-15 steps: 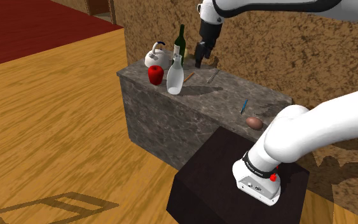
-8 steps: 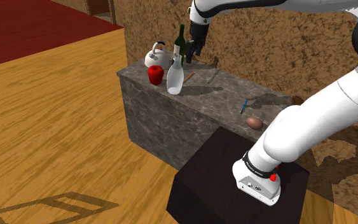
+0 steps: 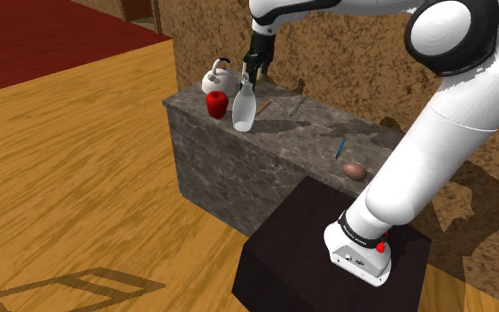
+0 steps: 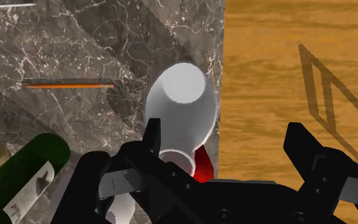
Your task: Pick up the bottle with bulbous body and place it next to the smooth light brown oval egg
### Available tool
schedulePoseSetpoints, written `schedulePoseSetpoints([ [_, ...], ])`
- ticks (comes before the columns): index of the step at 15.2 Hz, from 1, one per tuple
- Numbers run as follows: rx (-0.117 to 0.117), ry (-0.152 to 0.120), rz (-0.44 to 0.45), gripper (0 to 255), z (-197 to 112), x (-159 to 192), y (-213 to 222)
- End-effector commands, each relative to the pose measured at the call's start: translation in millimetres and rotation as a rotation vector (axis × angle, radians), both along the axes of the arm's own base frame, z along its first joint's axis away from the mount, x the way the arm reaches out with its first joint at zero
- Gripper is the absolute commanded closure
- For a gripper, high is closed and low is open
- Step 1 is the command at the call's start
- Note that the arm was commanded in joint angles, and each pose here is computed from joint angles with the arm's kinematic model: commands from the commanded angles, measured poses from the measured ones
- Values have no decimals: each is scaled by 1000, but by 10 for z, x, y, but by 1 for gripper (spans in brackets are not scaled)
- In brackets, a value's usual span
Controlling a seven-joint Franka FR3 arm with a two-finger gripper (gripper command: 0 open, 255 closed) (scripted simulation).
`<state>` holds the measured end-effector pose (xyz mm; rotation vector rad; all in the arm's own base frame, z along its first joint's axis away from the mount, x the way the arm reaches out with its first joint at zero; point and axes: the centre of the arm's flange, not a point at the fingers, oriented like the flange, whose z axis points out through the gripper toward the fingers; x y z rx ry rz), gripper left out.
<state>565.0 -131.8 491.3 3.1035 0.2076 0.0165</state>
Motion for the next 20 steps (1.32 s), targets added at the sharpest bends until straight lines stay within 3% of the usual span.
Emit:
schedulePoseSetpoints([
  [1,5,2,-4,0,-84,196,-115],
  [4,12,5,-12,0,-221,514,-325],
  [12,12,5,-12,0,-626,528,-339],
  [20,12,5,-12,0,-625,528,-339],
])
